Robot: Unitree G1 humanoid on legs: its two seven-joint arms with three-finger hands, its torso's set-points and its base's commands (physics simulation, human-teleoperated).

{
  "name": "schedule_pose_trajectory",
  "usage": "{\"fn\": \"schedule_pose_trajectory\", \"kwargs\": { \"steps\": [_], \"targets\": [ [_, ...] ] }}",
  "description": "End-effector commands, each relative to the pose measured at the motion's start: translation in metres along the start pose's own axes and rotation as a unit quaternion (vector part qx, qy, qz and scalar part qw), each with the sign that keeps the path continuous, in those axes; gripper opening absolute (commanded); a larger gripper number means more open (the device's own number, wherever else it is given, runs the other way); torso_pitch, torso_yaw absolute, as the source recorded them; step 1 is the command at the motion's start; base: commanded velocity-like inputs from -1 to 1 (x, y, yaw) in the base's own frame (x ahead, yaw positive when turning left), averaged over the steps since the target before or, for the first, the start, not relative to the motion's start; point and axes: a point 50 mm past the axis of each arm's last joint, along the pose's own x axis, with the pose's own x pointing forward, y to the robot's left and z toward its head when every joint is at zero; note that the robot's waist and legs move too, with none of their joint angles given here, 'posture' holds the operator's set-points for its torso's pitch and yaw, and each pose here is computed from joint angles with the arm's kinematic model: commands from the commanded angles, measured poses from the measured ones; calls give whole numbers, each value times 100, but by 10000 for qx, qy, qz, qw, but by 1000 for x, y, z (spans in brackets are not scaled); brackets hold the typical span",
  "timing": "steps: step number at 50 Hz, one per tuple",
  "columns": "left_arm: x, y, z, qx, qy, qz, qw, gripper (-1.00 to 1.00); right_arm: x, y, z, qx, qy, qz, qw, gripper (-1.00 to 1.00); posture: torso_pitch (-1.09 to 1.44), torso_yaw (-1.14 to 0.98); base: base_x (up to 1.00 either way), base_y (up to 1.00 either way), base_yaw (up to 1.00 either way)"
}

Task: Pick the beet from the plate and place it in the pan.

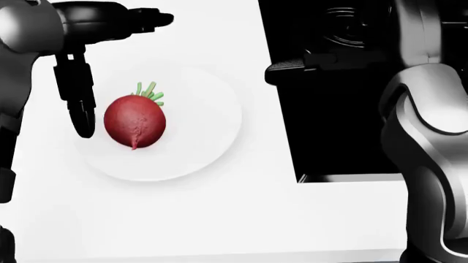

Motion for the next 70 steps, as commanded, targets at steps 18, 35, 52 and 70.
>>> {"fn": "schedule_pose_trajectory", "kwargs": {
  "steps": [18, 35, 52, 70],
  "targets": [
    [0, 21, 19, 1347, -230, 409, 9898, 100, -1, 0, 15, -30, -415, -21, 9991, 100, 0, 0, 0, 0, 0],
    [-3, 20, 29, 1600, -495, 227, 9856, 84, 0, 0, 13, -39, -414, -28, 9991, 100, 0, 0, 0, 0, 0],
    [-2, 13, 34, 1857, -779, 108, 9795, 58, 0, 0, 13, -47, -390, -26, 9992, 100, 0, 0, 0, 0, 0],
    [-8, 8, 39, 1990, -997, -308, 9744, 44, 0, 0, 12, -61, -393, -33, 9992, 100, 0, 0, 0, 0, 0]
  ]
}}
